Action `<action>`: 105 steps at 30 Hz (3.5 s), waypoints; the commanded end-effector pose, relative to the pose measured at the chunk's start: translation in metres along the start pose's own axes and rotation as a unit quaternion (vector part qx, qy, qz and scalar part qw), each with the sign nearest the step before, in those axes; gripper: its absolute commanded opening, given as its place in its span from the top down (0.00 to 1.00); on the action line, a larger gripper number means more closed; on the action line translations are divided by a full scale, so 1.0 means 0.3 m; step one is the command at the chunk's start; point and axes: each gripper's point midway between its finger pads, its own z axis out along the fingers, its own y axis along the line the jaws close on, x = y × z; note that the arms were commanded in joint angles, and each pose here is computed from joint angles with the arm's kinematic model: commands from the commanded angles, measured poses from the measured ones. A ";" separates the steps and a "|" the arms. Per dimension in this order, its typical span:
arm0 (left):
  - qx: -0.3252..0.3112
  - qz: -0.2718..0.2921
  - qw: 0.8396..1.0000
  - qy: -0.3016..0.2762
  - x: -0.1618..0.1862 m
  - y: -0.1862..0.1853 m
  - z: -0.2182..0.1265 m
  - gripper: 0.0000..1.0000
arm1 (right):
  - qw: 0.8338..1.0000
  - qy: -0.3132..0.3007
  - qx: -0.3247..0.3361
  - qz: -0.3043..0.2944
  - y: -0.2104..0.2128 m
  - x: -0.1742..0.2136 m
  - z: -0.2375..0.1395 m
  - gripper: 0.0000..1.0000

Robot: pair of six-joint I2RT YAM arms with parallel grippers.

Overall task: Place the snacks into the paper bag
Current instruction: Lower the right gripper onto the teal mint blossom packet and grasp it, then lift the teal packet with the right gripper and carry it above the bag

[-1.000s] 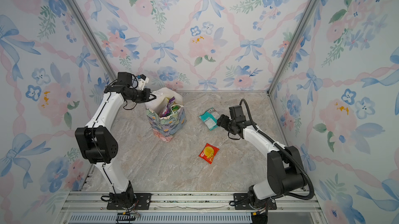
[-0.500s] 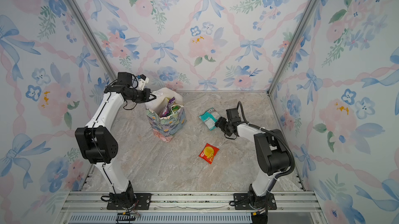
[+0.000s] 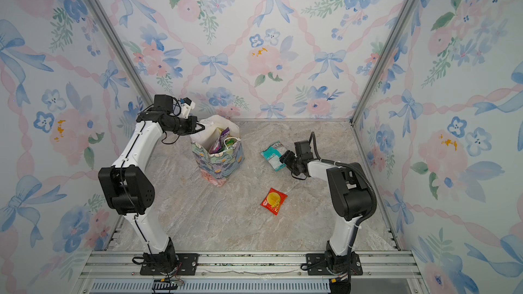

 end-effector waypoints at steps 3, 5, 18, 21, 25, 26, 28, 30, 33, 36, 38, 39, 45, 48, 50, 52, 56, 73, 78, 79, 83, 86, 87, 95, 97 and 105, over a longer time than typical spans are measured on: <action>0.006 -0.011 1.000 0.016 0.029 -0.014 0.003 1.00 | 1.000 0.002 0.003 0.031 -0.024 -0.017 0.048 0.43; 0.007 -0.011 1.000 0.016 0.029 -0.014 0.003 1.00 | 0.999 -0.001 0.000 0.037 -0.021 -0.021 0.053 0.56; 0.005 -0.011 1.000 0.016 0.029 -0.013 0.001 1.00 | 0.999 -0.042 -0.025 -0.014 0.082 -0.085 -0.071 1.00; 0.006 -0.011 1.000 0.016 0.029 -0.014 0.002 1.00 | 0.998 -0.047 -0.031 -0.036 0.126 -0.088 -0.118 1.00; 0.007 -0.011 1.000 0.016 0.029 -0.016 0.001 1.00 | 0.996 -0.053 -0.056 -0.047 0.193 -0.083 -0.186 1.00; 0.007 -0.010 1.000 0.015 0.028 -0.016 0.001 1.00 | 0.995 -0.054 -0.061 -0.049 0.208 -0.081 -0.202 1.00; 0.007 -0.010 1.000 0.015 0.028 -0.017 0.000 1.00 | 0.994 -0.060 -0.075 -0.058 0.249 -0.084 -0.250 1.00; 0.008 -0.010 1.000 0.015 0.027 -0.018 -0.001 1.00 | 0.992 -0.068 -0.086 -0.069 0.288 -0.091 -0.294 1.00; 0.009 -0.010 1.000 0.014 0.027 -0.021 -0.003 1.00 | 0.988 -0.080 -0.094 -0.093 0.347 -0.097 -0.363 1.00; 0.010 -0.010 1.000 0.013 0.025 -0.024 -0.006 1.00 | 0.983 -0.094 -0.102 -0.122 0.409 -0.100 -0.434 1.00; 0.010 -0.009 1.000 0.013 0.024 -0.024 -0.006 1.00 | 0.980 -0.102 -0.107 -0.136 0.444 -0.099 -0.480 1.00; 0.010 -0.010 1.000 0.014 0.025 -0.023 -0.004 1.00 | 0.978 -0.105 -0.110 -0.142 0.456 -0.097 -0.498 1.00; 0.010 -0.011 1.000 0.014 0.026 -0.023 -0.003 1.00 | 0.969 -0.127 -0.117 -0.176 0.522 -0.089 -0.600 1.00; 0.011 -0.010 1.000 0.013 0.024 -0.024 -0.007 1.00 | 0.965 -0.136 -0.123 -0.187 0.552 -0.088 -0.634 1.00; 0.011 -0.010 1.000 0.014 0.025 -0.025 -0.006 1.00 | 0.963 -0.138 -0.129 -0.191 0.574 -0.087 -0.650 1.00; 0.011 -0.009 1.000 0.012 0.023 -0.027 -0.009 1.00 | 0.961 -0.138 -0.140 -0.195 0.607 -0.085 -0.668 1.00; 0.012 -0.009 1.000 0.012 0.023 -0.027 -0.009 1.00 | 0.953 -0.147 -0.157 -0.213 0.677 -0.082 -0.704 1.00; 0.011 -0.010 1.000 0.013 0.024 -0.027 -0.008 1.00 | 0.910 -0.164 -0.252 -0.284 1.058 -0.060 -0.807 1.00; 0.011 -0.009 1.000 0.012 0.023 -0.026 -0.010 1.00 | 0.901 -0.155 -0.274 -0.297 1.143 -0.033 -0.802 1.00; 0.012 -0.009 1.000 0.013 0.024 -0.028 -0.008 1.00 | 0.899 -0.154 -0.278 -0.300 1.161 -0.026 -0.801 1.00; 0.012 -0.010 1.000 0.013 0.025 -0.026 -0.006 1.00 | 0.889 -0.148 -0.297 -0.314 1.228 0.012 -0.810 1.00; 0.011 -0.010 1.000 0.013 0.024 -0.025 -0.007 1.00 | 0.884 -0.135 -0.309 -0.324 1.272 0.053 -0.802 1.00; 0.011 -0.010 1.000 0.014 0.026 -0.025 -0.006 1.00 | 0.882 -0.130 -0.313 -0.328 1.285 0.069 -0.798 1.00; 0.011 -0.009 1.000 0.013 0.024 -0.024 -0.008 1.00 | 0.870 -0.081 -0.329 -0.359 1.353 0.219 -0.753 1.00; 0.011 -0.010 1.000 0.013 0.024 -0.023 -0.008 1.00 | 0.868 -0.065 -0.331 -0.364 1.360 0.260 -0.737 1.00; 0.012 -0.009 1.000 0.013 0.024 -0.025 -0.008 1.00 | 0.867 -0.017 -0.324 -0.378 1.339 0.368 -0.674 1.00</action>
